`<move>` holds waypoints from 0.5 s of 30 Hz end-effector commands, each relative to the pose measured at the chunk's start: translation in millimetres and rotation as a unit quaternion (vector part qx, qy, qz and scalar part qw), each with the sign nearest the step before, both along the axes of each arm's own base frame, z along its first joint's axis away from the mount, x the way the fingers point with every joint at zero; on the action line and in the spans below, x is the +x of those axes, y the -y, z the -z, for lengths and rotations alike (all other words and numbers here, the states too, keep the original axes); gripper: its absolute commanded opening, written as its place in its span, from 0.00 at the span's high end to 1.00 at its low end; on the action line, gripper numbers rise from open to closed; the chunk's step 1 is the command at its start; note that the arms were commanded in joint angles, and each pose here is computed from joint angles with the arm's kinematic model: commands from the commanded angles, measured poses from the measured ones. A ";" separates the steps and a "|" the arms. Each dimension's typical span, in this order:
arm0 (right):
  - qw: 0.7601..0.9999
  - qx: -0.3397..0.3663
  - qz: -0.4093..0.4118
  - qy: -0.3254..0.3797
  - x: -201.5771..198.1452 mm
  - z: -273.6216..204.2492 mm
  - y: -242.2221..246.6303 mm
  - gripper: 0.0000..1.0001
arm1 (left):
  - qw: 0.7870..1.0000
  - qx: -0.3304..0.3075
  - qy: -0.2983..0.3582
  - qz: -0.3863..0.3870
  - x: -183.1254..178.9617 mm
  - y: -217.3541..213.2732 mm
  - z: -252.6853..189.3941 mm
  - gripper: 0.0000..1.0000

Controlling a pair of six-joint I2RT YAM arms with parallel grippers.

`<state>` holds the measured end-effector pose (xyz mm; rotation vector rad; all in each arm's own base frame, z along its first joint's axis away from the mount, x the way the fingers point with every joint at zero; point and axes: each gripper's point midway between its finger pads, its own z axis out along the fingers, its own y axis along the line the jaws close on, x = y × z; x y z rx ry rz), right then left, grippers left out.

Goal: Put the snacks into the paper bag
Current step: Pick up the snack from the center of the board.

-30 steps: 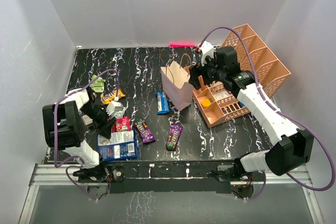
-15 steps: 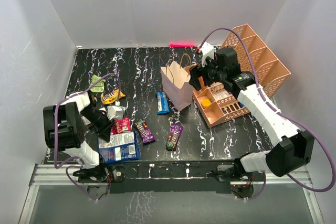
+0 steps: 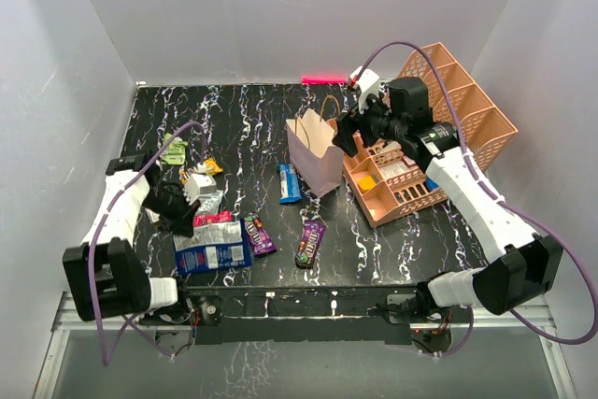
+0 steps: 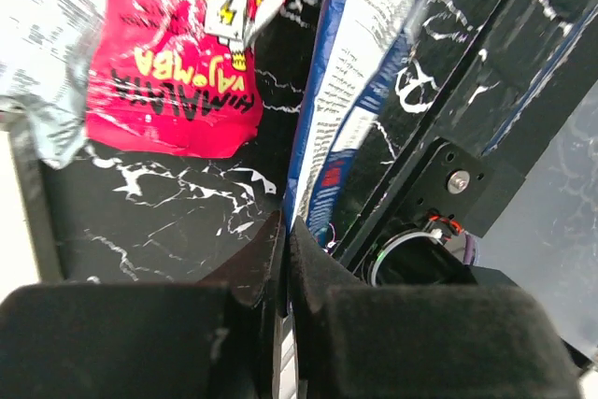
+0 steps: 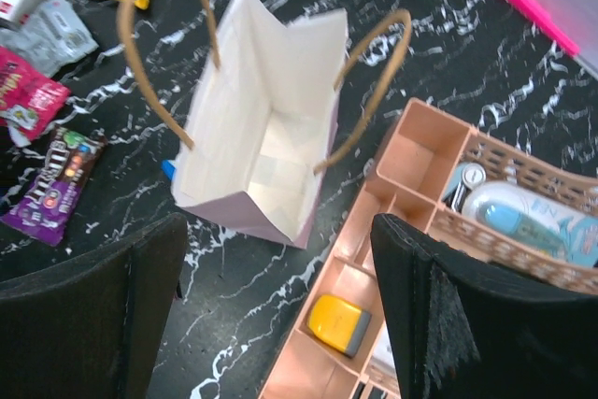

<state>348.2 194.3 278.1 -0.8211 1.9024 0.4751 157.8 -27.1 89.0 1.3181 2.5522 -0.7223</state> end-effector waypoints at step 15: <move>0.956 0.118 -0.264 0.055 -61.3 -85.1 -86.6 0.16 | 0.963 -0.182 0.191 -0.048 54.3 86.0 -178.1 1.00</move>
